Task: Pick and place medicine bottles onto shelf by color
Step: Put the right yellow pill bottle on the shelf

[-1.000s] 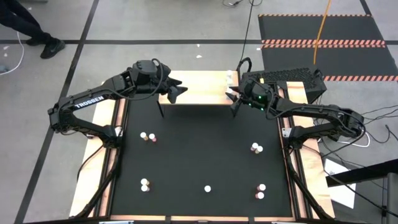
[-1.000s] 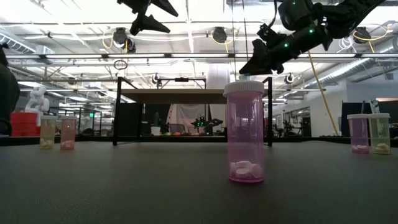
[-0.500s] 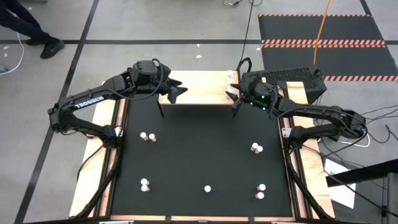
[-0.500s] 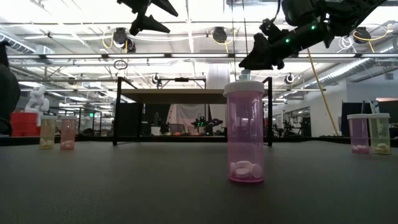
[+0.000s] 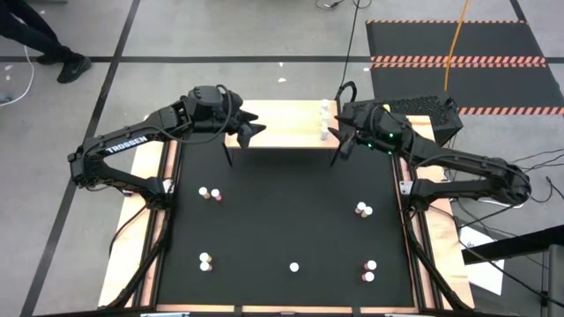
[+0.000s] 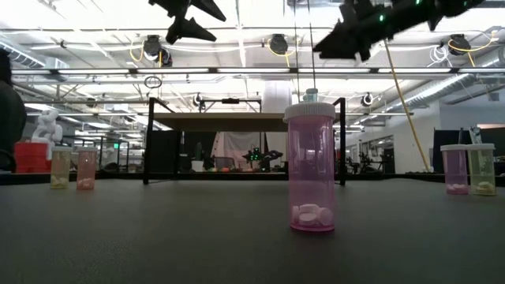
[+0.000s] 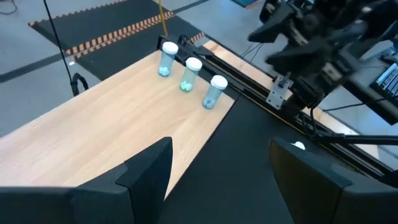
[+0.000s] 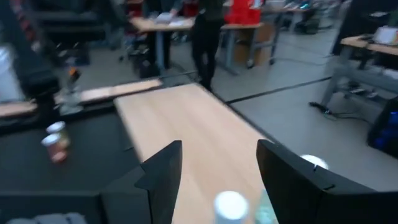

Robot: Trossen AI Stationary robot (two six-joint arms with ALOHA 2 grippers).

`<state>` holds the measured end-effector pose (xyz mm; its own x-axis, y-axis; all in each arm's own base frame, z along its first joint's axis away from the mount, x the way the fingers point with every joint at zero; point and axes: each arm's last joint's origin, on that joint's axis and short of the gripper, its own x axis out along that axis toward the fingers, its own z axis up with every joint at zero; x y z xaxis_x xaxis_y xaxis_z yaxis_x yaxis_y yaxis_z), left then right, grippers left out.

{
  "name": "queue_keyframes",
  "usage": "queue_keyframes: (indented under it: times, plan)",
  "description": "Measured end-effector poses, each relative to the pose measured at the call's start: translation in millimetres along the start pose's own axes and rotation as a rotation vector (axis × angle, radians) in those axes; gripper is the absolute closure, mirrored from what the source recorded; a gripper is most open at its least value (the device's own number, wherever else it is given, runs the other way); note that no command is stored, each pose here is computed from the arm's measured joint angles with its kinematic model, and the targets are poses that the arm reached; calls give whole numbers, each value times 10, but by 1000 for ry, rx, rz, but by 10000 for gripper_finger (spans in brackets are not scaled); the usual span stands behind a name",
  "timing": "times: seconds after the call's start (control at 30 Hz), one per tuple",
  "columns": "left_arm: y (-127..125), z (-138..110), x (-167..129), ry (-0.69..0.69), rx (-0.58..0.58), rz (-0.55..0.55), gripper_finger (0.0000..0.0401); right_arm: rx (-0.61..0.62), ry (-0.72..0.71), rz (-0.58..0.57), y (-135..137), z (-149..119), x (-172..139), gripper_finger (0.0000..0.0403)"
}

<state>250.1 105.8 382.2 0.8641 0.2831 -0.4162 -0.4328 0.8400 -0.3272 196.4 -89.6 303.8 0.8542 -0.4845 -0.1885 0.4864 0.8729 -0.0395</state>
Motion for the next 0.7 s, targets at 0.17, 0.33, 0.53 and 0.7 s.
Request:
queue_keyframes:
  times: [0.17,0.33,0.53,0.7]
  plan:
    - [-20,57,-2,-59,56,-18,135,-83,89,120,267,362,-39,200]
    - [-44,122,-16,-125,12,-46,135,-75,117,208,614,732,-33,200]
    - [-73,100,-17,-72,-27,-156,135,93,286,457,1144,736,70,200]
    - [-127,80,-21,-36,-18,-250,135,190,438,562,1623,515,74,200]
